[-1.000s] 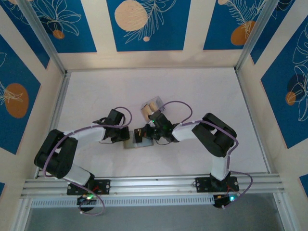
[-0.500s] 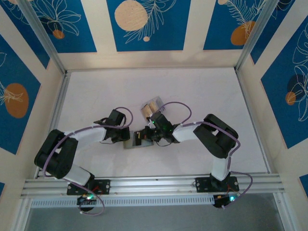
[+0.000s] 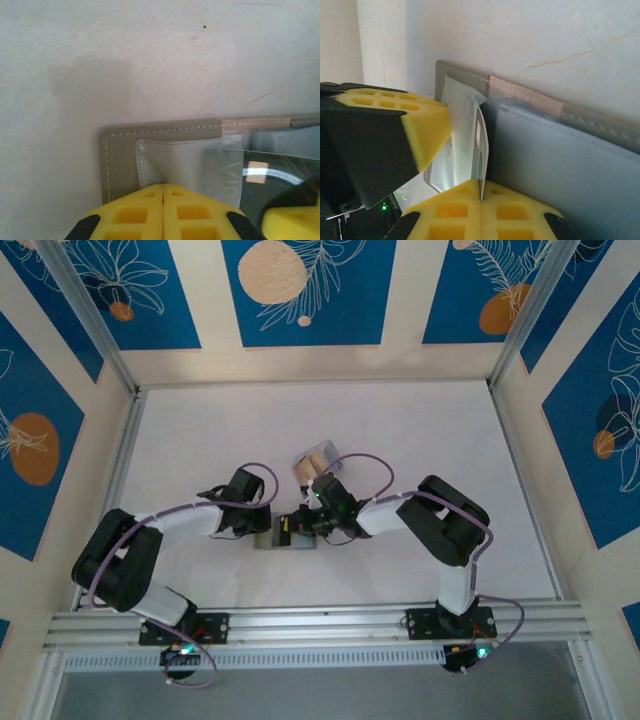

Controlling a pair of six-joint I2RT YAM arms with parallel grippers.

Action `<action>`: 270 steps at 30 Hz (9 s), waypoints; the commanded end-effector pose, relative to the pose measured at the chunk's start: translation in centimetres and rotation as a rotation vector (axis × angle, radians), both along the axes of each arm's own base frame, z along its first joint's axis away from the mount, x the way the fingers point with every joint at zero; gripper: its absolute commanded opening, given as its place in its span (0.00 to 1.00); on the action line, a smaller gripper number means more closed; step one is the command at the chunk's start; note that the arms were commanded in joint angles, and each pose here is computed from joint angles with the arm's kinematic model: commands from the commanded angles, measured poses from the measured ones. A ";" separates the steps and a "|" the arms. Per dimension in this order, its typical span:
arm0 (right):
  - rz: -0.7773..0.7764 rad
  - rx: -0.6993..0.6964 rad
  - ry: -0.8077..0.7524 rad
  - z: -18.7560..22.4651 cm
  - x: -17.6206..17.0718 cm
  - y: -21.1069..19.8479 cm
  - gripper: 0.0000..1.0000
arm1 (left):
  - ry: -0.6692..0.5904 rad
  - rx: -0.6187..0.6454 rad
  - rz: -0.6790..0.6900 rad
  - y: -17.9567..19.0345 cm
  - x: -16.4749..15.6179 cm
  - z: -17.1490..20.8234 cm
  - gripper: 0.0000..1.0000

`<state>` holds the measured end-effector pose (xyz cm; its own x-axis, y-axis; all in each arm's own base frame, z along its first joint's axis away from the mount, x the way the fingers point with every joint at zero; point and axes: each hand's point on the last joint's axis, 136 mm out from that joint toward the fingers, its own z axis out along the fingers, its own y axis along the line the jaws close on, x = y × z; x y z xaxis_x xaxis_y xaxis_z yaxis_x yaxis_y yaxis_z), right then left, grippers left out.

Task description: Put the credit cards into the card holder

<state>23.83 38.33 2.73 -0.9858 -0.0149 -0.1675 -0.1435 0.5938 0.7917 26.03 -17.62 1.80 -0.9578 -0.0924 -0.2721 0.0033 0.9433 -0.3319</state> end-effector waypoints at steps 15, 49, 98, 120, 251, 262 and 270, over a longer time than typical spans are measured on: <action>0.100 -0.157 0.060 -2.3 -3.3 -0.6 0.29 | 0.008 0.045 0.122 3.4 -2.2 0.5 0.19; 0.183 -0.691 -0.082 -0.1 -1.6 -2.5 0.00 | 0.063 0.018 0.120 3.8 -3.1 -2.1 0.08; 0.212 -0.686 -0.098 1.1 1.9 -2.4 0.38 | 0.078 0.005 0.119 3.3 -3.7 -3.1 0.08; 0.290 -0.339 0.030 2.5 0.4 1.1 0.41 | 0.080 -0.005 0.112 3.0 -3.6 -3.2 0.08; 0.280 -0.202 0.188 2.2 0.4 5.5 0.48 | -0.123 0.011 0.098 4.3 -3.4 4.7 0.34; 0.317 -0.080 0.156 5.8 2.2 7.1 0.55 | -0.132 -0.016 0.093 4.1 -3.8 5.5 0.34; 0.367 -0.009 0.124 9.4 3.6 8.1 0.58 | -0.136 -0.045 0.104 3.7 -3.4 6.0 0.35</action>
<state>27.76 45.91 10.14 -0.9444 -0.3268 -0.0365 -0.2323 0.5843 0.7776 22.68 -13.41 7.07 -0.8940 -0.1972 -0.4023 -0.0479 0.9349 -0.3518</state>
